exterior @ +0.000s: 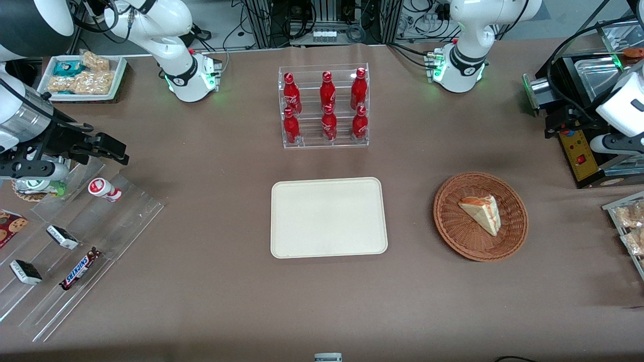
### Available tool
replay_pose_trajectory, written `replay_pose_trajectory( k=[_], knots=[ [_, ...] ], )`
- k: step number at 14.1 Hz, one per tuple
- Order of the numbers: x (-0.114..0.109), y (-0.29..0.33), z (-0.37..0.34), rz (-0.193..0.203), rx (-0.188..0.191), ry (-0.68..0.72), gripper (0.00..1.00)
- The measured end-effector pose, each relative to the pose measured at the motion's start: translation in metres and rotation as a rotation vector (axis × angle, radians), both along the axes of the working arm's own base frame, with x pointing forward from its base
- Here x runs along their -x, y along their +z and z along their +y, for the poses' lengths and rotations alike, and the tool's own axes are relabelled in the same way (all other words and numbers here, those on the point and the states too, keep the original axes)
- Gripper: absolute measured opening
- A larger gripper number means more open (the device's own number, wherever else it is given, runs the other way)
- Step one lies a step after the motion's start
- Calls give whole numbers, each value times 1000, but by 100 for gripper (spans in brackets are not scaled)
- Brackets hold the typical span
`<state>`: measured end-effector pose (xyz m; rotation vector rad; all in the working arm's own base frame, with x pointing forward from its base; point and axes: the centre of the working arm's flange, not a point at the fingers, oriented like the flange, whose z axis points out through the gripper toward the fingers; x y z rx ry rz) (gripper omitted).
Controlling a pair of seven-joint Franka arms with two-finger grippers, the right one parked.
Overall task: Place sandwich from basket to tray
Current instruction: 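Move the left gripper toward the wicker basket with the sandwich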
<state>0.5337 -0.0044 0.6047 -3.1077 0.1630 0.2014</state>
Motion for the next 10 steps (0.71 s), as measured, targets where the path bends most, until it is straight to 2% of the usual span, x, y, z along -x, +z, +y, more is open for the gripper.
replay_pose_trajectory(
  k=[3,6,10],
  knots=[
    [-6,-13,-8,26,-1,-16,100],
    [-19,-47,-23,79,-4,-28,100],
    [-51,-116,-46,84,-27,79,100]
  ],
)
